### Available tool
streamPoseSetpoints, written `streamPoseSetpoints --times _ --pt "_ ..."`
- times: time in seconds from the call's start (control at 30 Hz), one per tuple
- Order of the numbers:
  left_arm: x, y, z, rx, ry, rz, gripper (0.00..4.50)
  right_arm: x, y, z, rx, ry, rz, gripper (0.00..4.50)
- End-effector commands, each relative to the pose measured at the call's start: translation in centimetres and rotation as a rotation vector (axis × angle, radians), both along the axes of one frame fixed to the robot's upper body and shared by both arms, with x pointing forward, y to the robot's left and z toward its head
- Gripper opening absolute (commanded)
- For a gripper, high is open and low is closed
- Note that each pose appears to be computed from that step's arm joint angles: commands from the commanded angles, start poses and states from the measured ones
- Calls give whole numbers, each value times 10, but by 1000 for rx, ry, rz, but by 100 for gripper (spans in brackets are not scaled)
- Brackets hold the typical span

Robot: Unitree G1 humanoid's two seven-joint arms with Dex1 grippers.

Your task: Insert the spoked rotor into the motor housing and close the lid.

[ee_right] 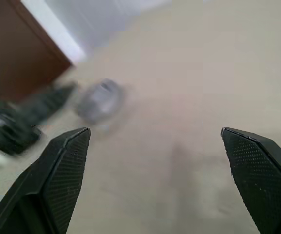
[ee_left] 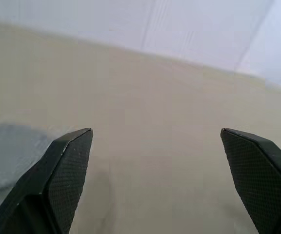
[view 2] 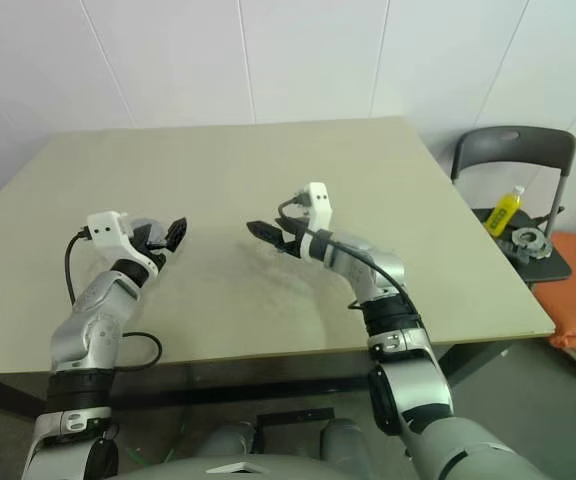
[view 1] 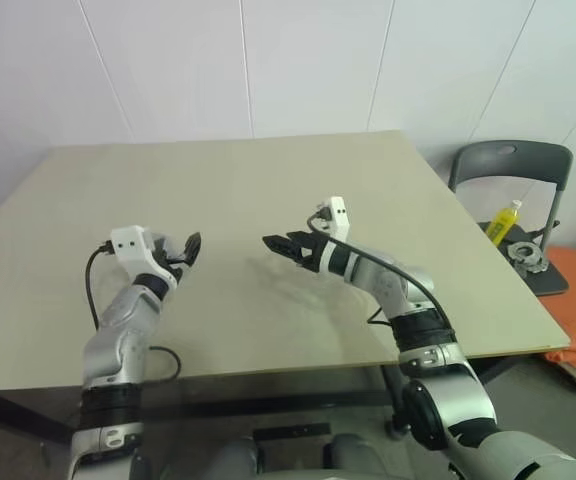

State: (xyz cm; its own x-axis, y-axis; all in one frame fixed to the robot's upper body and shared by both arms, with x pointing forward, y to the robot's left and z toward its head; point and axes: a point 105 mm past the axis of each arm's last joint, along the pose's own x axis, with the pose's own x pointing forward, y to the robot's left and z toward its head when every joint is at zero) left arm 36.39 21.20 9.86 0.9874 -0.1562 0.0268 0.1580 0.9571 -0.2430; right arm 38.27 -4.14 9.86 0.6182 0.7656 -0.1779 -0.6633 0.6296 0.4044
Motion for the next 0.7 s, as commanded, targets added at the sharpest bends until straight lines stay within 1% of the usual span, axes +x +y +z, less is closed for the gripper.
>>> streamPoseSetpoints --times 0.03,0.1,0.2,0.27,0.47,0.7 --pt "8 -2 18 69 -132 -71 446 6 -8 18 -40 -114 -31 450" --pt "11 -6 20 90 -169 -119 446 7 -11 19 -36 -127 -45 450" --pt "12 -15 17 128 -194 -181 446 10 -14 20 -31 -138 -76 450" --pt "13 -18 16 125 -203 -204 446 11 -13 21 -29 -144 -93 450" --pt "17 -24 20 134 -227 -217 446 12 -9 13 -71 -154 -109 450" --pt "22 -36 24 133 -254 -225 446 14 -15 11 -124 -181 -139 450"
